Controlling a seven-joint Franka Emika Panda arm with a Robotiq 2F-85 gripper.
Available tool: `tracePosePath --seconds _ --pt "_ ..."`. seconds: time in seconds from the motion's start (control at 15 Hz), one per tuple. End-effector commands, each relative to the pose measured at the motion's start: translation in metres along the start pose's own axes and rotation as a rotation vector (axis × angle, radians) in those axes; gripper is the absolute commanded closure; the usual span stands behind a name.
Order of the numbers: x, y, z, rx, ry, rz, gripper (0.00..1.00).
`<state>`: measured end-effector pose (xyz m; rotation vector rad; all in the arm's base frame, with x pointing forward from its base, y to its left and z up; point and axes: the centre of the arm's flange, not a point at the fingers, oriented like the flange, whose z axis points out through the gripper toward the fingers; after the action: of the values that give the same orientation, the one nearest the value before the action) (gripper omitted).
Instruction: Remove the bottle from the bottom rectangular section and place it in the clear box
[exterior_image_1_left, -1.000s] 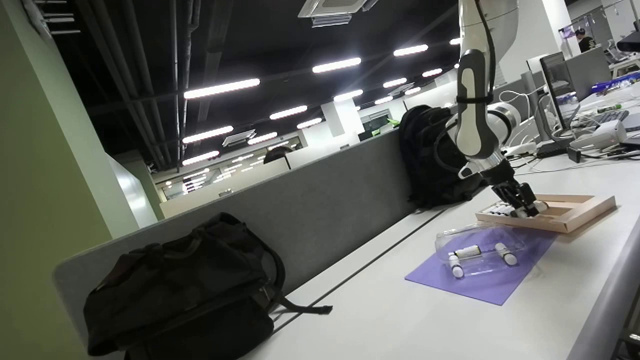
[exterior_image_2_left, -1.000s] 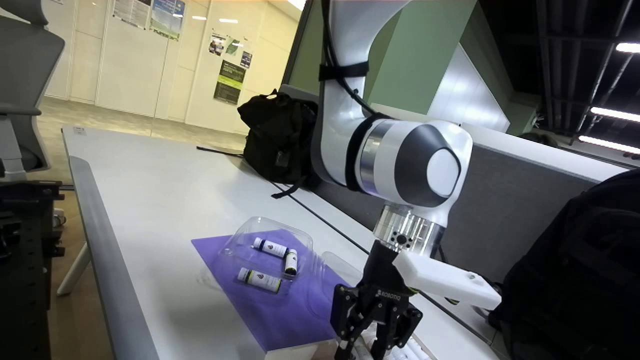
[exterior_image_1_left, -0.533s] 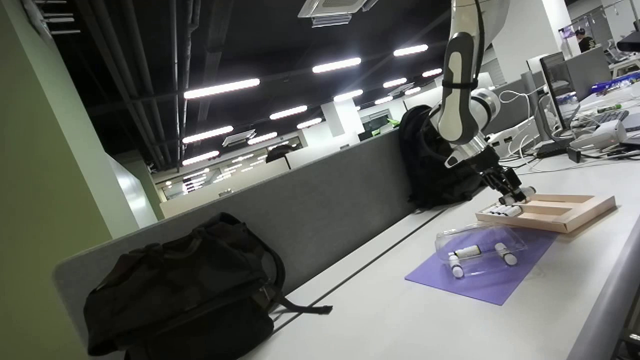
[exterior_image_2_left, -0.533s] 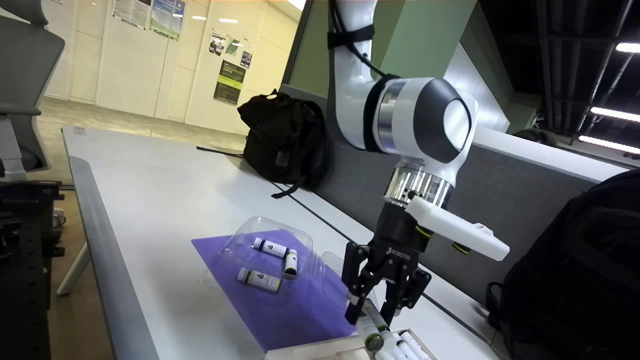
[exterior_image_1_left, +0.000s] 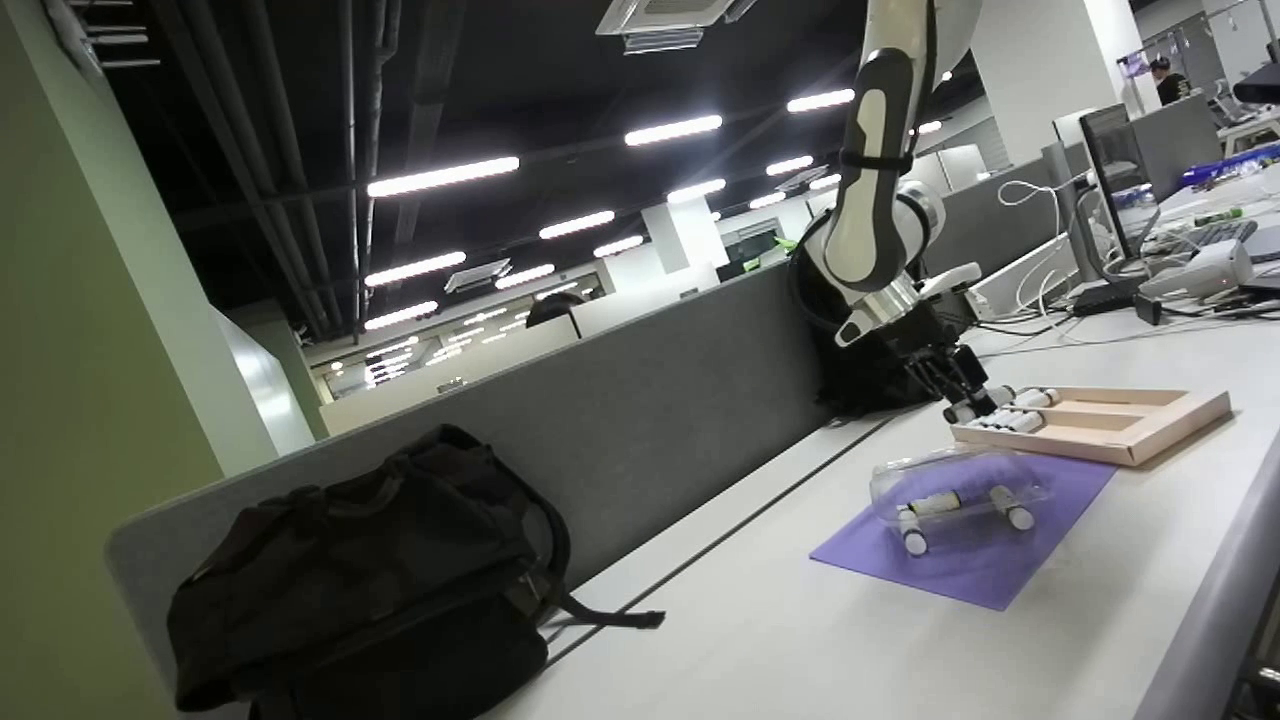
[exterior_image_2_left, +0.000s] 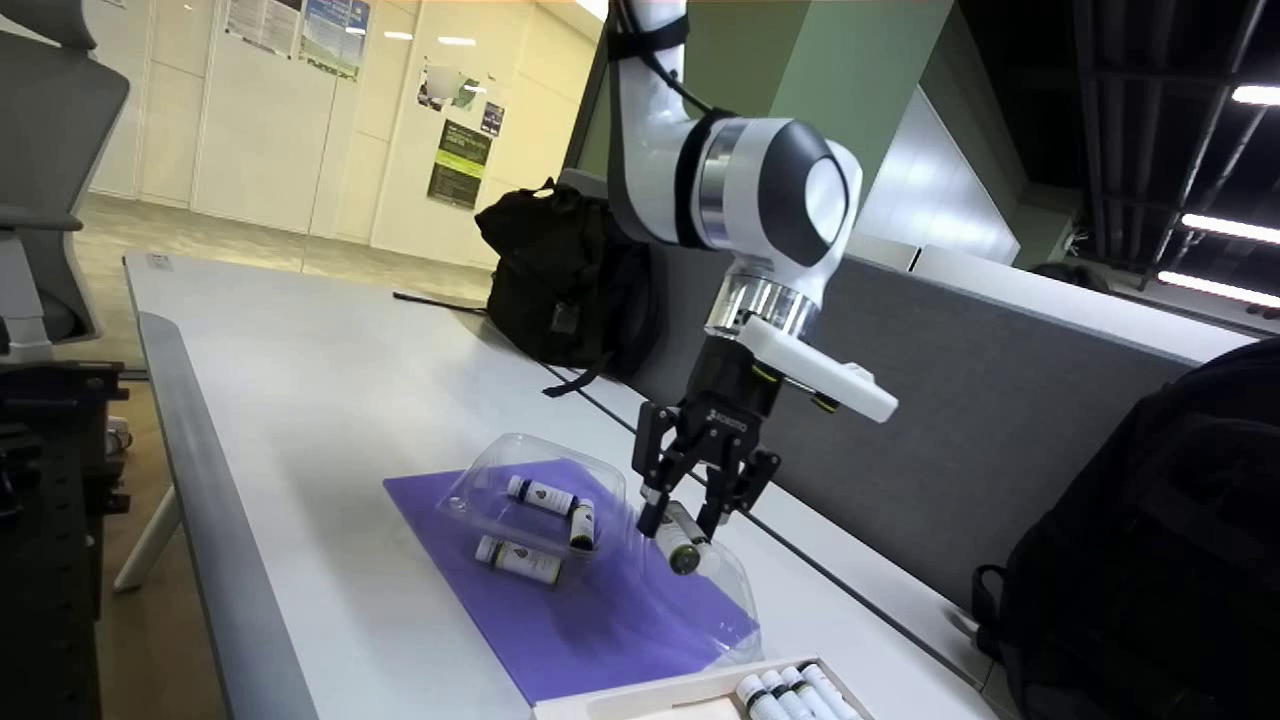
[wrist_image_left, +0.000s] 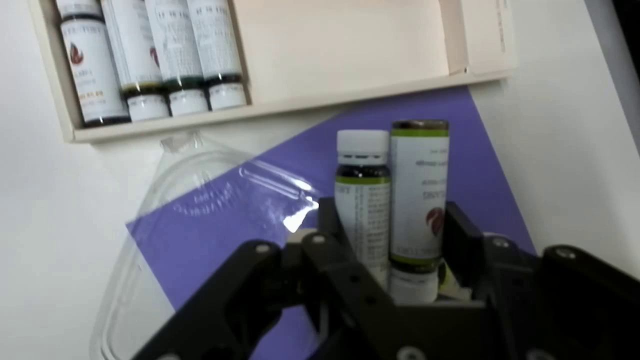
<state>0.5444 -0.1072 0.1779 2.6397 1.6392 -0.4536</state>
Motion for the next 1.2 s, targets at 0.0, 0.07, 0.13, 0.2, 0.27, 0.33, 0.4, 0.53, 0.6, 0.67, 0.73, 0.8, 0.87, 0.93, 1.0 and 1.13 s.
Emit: tracePosePath --seconds 0.0,0.07,0.13,0.2,0.27,0.33,0.4,0.53,0.6,0.67,0.73,0.8,0.87,0.93,1.0,1.13 --pt "0.059 -0.013 -0.015 -0.003 -0.011 -0.021 0.72" --pt "0.075 -0.019 -0.017 -0.009 -0.014 -0.037 0.72" --pt "0.090 -0.025 -0.017 -0.015 -0.015 -0.051 0.72" --pt "0.103 -0.030 -0.016 -0.017 -0.018 -0.064 0.72" --pt "0.113 -0.034 -0.013 -0.014 -0.023 -0.076 0.72" --pt "0.121 -0.037 -0.008 -0.009 -0.033 -0.084 0.72" --pt "0.127 -0.039 -0.004 -0.001 -0.042 -0.089 0.72" --pt "0.132 -0.039 0.005 0.017 -0.057 -0.094 0.72" --pt "0.133 -0.038 0.009 0.029 -0.060 -0.094 0.72" --pt "0.133 -0.036 0.012 0.045 -0.063 -0.097 0.22" --pt "0.133 -0.036 0.013 0.057 -0.068 -0.097 0.21" --pt "0.132 -0.035 0.011 0.062 -0.071 -0.097 0.15" --pt "0.132 -0.035 0.008 0.067 -0.070 -0.098 0.09" --pt "0.132 -0.038 -0.001 0.096 -0.064 -0.110 0.02" --pt "0.132 -0.040 -0.007 0.100 -0.062 -0.111 0.00" --pt "0.131 -0.043 -0.028 0.074 -0.053 -0.105 0.00"
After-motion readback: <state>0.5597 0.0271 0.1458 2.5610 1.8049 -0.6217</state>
